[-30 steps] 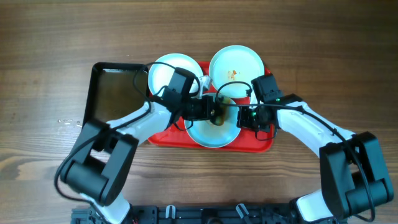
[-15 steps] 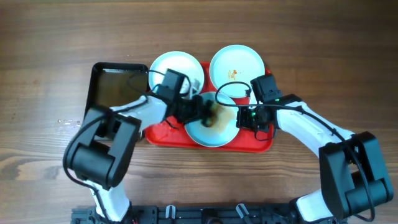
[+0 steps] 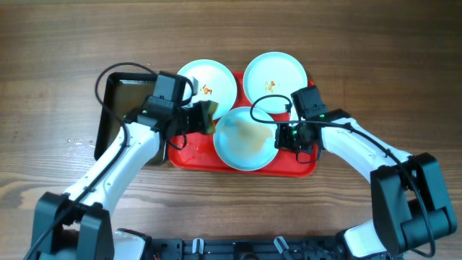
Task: Clean dirty plates on tray and stack at the side
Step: 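Wipe the front plate with the sponge held in the left gripper, then return the sponge to the black water tray with the left gripper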
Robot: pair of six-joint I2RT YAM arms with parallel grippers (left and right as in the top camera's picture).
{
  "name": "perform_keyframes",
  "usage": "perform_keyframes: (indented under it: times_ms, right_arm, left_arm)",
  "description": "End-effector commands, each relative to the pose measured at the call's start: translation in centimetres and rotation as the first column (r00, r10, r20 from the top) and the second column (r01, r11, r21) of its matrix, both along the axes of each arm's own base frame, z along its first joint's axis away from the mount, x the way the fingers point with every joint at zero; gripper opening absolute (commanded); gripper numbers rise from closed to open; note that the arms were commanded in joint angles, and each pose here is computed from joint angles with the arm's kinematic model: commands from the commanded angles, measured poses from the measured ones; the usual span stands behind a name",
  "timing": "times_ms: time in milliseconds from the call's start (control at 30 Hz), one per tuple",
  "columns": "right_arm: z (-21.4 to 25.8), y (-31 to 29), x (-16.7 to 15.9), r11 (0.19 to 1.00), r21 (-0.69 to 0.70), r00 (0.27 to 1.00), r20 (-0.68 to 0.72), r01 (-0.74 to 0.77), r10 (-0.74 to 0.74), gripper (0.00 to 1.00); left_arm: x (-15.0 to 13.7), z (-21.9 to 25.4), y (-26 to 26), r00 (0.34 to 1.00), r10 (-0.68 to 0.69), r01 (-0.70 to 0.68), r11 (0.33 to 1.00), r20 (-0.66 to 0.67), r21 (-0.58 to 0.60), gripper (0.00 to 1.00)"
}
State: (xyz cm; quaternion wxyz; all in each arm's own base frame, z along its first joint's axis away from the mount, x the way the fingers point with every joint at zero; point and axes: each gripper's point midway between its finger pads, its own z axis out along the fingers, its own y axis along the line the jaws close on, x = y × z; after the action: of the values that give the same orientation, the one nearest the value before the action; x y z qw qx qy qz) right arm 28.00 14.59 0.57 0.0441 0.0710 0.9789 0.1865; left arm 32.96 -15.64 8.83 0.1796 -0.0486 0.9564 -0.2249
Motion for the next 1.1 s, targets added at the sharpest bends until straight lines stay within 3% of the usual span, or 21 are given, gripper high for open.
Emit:
perform_keyframes:
  times_ms: [0,67,300,467,600,633,667,733,767,900,1067]
  right_arm:
    - [0.1,-0.1,0.6,1.000,-0.014,1.000,0.014,0.006,-0.006,0.05]
    - [0.1,-0.1,0.7,1.000,-0.015,1.000,0.017,0.006,-0.006,0.05]
    - [0.1,-0.1,0.6,1.000,-0.016,1.000,0.013,0.005,-0.005,0.05]
    - [0.1,-0.1,0.5,1.000,-0.016,1.000,0.012,0.006,-0.006,0.05]
    - [0.1,-0.1,0.5,1.000,-0.017,1.000,0.010,0.005,-0.005,0.05]
    - [0.1,-0.1,0.5,1.000,-0.017,1.000,0.010,0.005,-0.005,0.05]
    - [0.1,-0.1,0.5,1.000,-0.017,1.000,0.010,0.005,-0.005,0.05]
    - [0.1,-0.1,0.5,1.000,-0.017,1.000,0.010,0.005,-0.005,0.05]
    - [0.1,-0.1,0.5,1.000,-0.017,1.000,0.010,0.005,-0.005,0.05]
    - [0.1,-0.1,0.5,1.000,-0.017,1.000,0.010,0.005,-0.005,0.05]
    - [0.1,-0.1,0.5,1.000,-0.017,1.000,0.010,0.005,-0.005,0.05]
  left_arm:
    - [1.7,0.3,4.7,0.989,0.118,-0.130,0.979,0.084,0.159,0.04]
    - [2.5,0.0,8.3,0.970,0.212,-0.236,0.936,0.118,0.261,0.04]
    - [2.0,-3.0,15.6,0.917,0.396,-0.389,0.851,0.055,0.353,0.04]
    - [1.1,-5.9,16.7,0.984,0.175,-0.143,0.870,-0.026,0.471,0.04]
    - [0.4,-7.5,15.6,0.985,0.142,-0.089,0.899,-0.094,0.429,0.06]
    - [0.3,-7.6,15.7,0.985,0.144,-0.089,0.897,-0.095,0.433,0.38]
    - [0.3,-7.6,15.9,0.984,0.148,-0.091,0.892,-0.095,0.443,0.54]
    - [0.4,-7.5,16.0,0.985,0.150,-0.095,0.889,-0.090,0.448,0.63]
    - [0.6,-7.5,16.0,0.985,0.150,-0.099,0.888,-0.080,0.448,0.72]
    - [2.4,-6.8,16.8,0.986,0.168,-0.149,0.866,0.004,0.477,0.77]
    - [2.2,-8.1,16.8,0.985,0.171,-0.137,0.866,-0.029,0.480,0.76]
